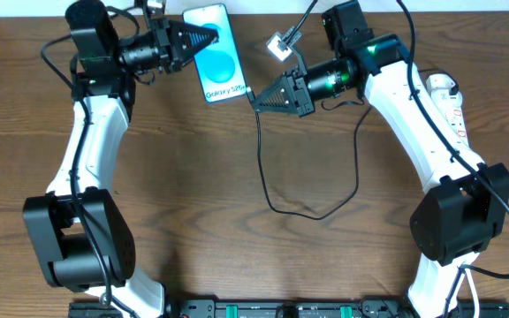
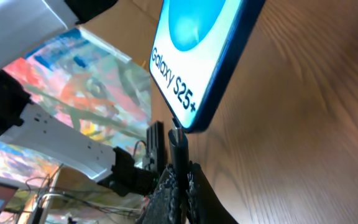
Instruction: Plug charger to phone and switch on socket
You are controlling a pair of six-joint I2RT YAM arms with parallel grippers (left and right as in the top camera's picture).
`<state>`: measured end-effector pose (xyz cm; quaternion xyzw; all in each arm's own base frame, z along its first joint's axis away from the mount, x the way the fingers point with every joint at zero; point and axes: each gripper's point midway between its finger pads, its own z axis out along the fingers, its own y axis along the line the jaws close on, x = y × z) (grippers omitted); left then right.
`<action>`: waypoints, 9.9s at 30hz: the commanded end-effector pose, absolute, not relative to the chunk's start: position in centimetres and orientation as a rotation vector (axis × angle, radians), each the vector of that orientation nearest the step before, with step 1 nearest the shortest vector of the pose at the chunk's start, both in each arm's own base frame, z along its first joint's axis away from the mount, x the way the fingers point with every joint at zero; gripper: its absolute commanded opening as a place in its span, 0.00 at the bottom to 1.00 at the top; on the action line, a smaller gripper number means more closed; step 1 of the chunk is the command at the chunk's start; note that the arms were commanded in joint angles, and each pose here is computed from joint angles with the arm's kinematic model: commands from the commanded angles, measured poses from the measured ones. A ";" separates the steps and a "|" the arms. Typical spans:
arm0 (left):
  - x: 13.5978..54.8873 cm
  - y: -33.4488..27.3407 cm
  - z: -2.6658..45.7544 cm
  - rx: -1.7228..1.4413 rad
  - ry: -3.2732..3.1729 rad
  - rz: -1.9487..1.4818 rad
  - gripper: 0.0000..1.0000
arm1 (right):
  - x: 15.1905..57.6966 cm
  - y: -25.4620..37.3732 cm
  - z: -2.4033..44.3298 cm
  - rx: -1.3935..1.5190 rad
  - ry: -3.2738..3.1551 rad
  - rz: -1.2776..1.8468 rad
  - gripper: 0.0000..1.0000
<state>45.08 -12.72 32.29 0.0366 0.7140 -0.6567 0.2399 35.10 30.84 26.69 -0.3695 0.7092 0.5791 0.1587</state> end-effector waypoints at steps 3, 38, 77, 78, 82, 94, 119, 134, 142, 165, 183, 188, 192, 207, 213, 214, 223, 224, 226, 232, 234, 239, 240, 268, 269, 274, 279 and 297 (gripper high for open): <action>45.3 -12.7 35.3 0.026 1.911 -1.824 0.07 | 34.2 31.1 28.7 -1.075 1.932 1.755 0.01; 45.5 -15.1 36.8 0.028 1.858 -1.840 0.07 | 34.5 31.4 29.6 -1.079 1.877 1.789 0.01; 43.5 -15.6 37.4 0.263 1.832 -1.820 0.07 | 35.9 31.6 29.0 -0.987 1.989 1.742 0.01; 43.5 -15.6 37.4 0.264 1.832 -1.820 0.07 | 35.9 31.6 29.0 -0.987 1.989 1.742 0.01; 43.2 -15.7 37.4 0.279 1.838 -1.826 0.07 | 36.1 31.7 29.3 -0.975 1.986 1.745 0.01; 43.0 -15.8 37.3 0.322 1.829 -1.811 0.07 | 36.8 32.0 29.9 -0.947 1.980 1.754 0.01; 42.8 -15.8 37.2 0.348 1.828 -1.808 0.07 | 37.8 32.2 30.4 -0.816 2.063 1.792 0.01; 42.8 -15.8 37.2 0.347 1.829 -1.808 0.07 | 38.4 32.0 29.2 -0.789 2.114 1.708 0.01; 42.4 -15.9 37.1 0.366 1.841 -1.820 0.07 | 39.1 32.3 30.1 -0.788 2.066 1.704 0.01; 41.9 -15.9 36.9 0.382 1.862 -1.845 0.07 | 39.4 32.4 30.4 -0.780 2.057 1.702 0.01; 41.9 -15.9 36.9 0.381 1.862 -1.845 0.07 | 38.3 32.0 29.0 -0.828 2.093 1.684 0.15; 41.9 -15.9 36.9 0.381 1.862 -1.844 0.07 | 37.9 31.9 28.6 -0.850 2.095 1.675 0.29; 41.9 -15.9 36.9 0.381 1.862 -1.844 0.07 | 37.6 31.7 28.3 -0.876 2.090 1.666 0.40; 41.9 -15.9 36.9 0.381 1.862 -1.844 0.08 | 37.9 30.7 28.4 -0.892 2.055 1.664 0.44; 41.9 -15.9 36.9 0.381 1.862 -1.844 0.07 | 38.7 29.6 28.4 -0.859 2.061 1.650 0.46; 41.9 -15.9 36.9 0.381 1.862 -1.844 0.07 | 38.7 29.5 28.4 -0.857 2.063 1.653 0.46; 41.9 -15.9 36.9 0.380 1.862 -1.844 0.07 | 37.6 29.2 28.2 -0.920 2.028 1.673 0.49; 41.9 -15.9 36.9 0.380 1.862 -1.844 0.07 | 37.4 29.2 28.3 -0.929 2.020 1.682 0.49; 41.9 -15.9 36.9 0.380 1.862 -1.844 0.07 | 36.8 29.2 28.5 -0.958 1.990 1.711 0.50; 41.9 -15.9 36.9 0.380 1.862 -1.845 0.07 | 34.7 30.2 28.3 -1.039 1.958 1.750 0.52; 41.9 -15.9 36.9 0.380 1.862 -1.845 0.08 | 34.4 30.6 28.4 -1.055 1.952 1.757 0.53; 41.9 -15.9 36.9 0.380 1.862 -1.844 0.07 | 33.5 31.5 28.4 -1.086 1.946 1.774 0.53; 41.9 -15.9 36.9 0.380 1.862 -1.844 0.07 | 33.3 31.7 28.4 -1.093 1.945 1.776 0.53; 41.9 -15.9 36.9 0.381 1.862 -1.845 0.07 | 33.2 33.4 28.5 -1.128 1.932 1.746 0.01; 41.9 -15.9 36.9 0.381 1.862 -1.845 0.07 | 33.3 33.4 28.5 -1.126 1.930 1.746 0.01; 41.8 -15.9 36.9 0.393 1.866 -1.849 0.07 | 33.7 33.5 28.8 -1.117 1.919 1.740 0.01; 41.6 -16.0 36.8 0.423 1.859 -1.840 0.07 | 34.1 33.4 28.9 -1.093 1.930 1.745 0.01; 40.8 -16.1 36.5 0.519 1.843 -1.821 0.07 | 35.8 33.4 30.0 -1.011 1.939 1.754 0.01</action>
